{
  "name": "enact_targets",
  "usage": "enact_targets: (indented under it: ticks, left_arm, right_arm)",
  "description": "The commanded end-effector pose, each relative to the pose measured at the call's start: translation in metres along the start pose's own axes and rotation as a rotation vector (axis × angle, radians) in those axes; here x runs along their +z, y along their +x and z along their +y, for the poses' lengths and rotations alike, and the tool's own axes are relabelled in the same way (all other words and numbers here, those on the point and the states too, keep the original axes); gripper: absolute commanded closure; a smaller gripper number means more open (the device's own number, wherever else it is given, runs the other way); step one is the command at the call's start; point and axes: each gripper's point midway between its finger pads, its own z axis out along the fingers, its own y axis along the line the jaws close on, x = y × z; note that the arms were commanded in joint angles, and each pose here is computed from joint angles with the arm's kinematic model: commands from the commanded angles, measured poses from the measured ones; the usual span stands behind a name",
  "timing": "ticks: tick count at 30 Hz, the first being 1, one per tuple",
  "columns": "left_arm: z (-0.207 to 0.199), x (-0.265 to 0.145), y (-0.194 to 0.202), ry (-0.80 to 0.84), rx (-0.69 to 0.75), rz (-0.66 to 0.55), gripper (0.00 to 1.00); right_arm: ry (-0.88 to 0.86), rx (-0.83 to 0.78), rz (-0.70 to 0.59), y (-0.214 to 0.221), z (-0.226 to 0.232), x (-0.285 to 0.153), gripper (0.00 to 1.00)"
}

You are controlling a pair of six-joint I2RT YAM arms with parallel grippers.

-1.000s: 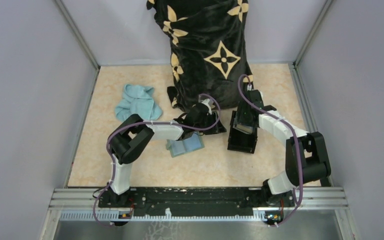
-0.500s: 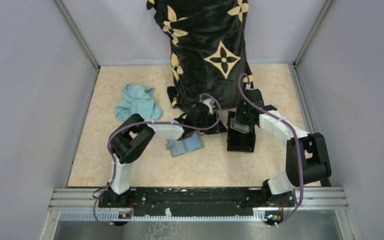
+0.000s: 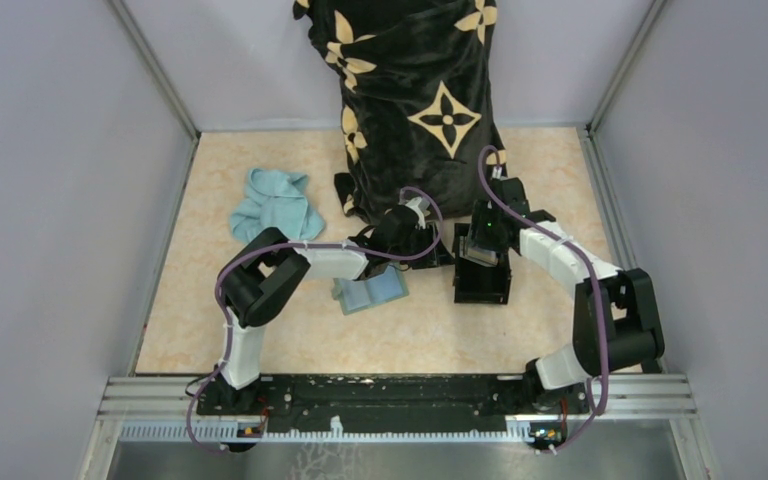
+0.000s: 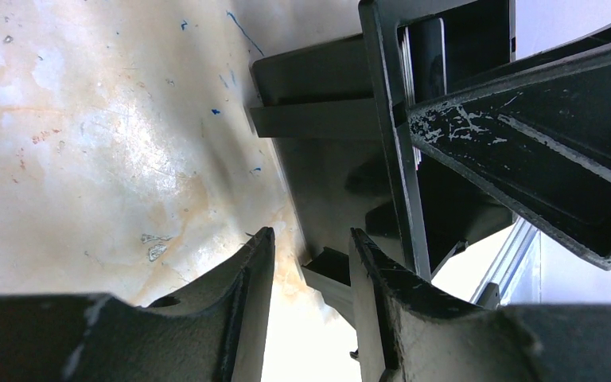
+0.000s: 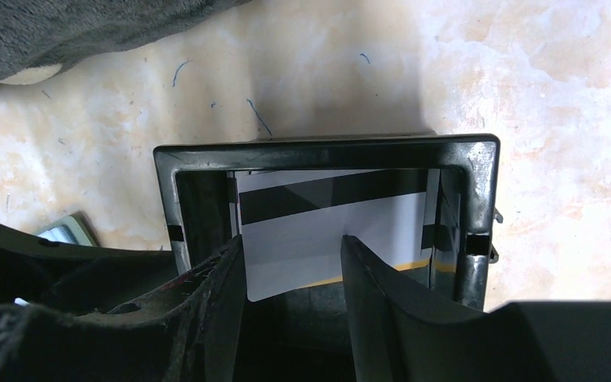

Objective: Put the credit cards into the card holder
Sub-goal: Pick up the credit card from the storage box.

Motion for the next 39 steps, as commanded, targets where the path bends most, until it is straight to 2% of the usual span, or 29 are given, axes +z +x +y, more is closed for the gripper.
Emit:
enact_targets:
  ticks: [1,10,22,27,29,39]
  left_arm:
    - [-0.008,0.001,-0.009,0.033,0.01,-0.022,0.54]
    - [-0.009,0.001,-0.009,0.037,0.01,-0.023,0.54]
    - [-0.011,-0.006,-0.012,0.039,0.02,-0.038,0.54]
    - [-0.009,-0.017,-0.016,0.013,0.041,-0.059,0.51]
    - [-0.008,-0.023,-0.017,0.001,0.048,-0.069,0.5]
    - [-0.01,-0.06,-0.038,-0.06,0.092,-0.158,0.47]
  right_arm:
    - [-0.053,0.016,-0.084,-0.026,0.015,-0.019,0.54]
    - [-0.012,0.003,-0.11,-0.032,0.007,-0.028,0.64]
    - [0.152,-0.057,-0.166,-0.045,-0.022,-0.052,0.78]
    - [0.192,-0.075,-0.182,-0.049,-0.029,-0.06,0.95]
    - [0.21,-0.083,-0.188,-0.05,-0.032,-0.064,0.98]
    - [0.257,-0.132,-0.287,-0.064,-0.027,-0.105,1.0]
